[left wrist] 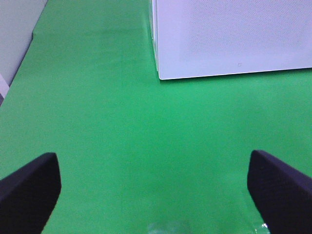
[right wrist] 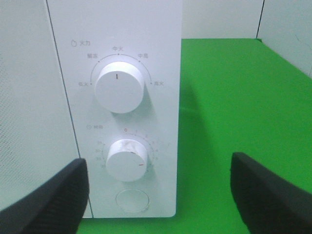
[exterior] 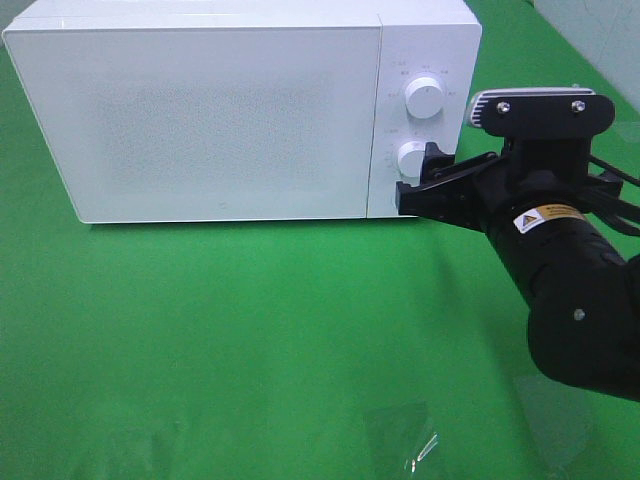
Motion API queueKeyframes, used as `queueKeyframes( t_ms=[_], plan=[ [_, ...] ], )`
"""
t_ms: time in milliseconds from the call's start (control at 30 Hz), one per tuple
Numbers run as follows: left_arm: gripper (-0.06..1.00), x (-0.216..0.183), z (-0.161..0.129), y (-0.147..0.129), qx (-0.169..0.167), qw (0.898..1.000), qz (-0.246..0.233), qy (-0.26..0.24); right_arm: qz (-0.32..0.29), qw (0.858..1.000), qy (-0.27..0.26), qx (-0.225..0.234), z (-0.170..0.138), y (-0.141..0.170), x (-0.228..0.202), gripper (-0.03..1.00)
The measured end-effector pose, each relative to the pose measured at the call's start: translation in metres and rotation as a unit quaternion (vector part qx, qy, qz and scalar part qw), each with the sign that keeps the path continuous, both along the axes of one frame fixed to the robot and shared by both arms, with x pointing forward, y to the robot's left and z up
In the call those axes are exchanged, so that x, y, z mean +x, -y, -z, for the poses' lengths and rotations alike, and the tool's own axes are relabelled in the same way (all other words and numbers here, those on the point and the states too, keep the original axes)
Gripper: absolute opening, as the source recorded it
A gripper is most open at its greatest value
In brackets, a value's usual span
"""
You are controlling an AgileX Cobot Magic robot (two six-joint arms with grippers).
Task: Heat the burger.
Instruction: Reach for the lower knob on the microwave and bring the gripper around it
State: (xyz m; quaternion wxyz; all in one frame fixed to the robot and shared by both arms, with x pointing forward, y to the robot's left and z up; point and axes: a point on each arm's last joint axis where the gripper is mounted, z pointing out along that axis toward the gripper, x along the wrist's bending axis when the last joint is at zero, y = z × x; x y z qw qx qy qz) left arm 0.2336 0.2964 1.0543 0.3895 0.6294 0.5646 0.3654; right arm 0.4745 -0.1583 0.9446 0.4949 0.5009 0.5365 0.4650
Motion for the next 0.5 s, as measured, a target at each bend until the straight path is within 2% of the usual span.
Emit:
queueKeyframes(
  t_ms=[500],
  plan=[
    [0.96, 0.0, 0.0, 0.0, 0.0, 1.0, 0.0, 0.0, 0.001, 1.0, -0.007, 0.002, 0.021, -0.03, 0.031, 0.77]
  ],
)
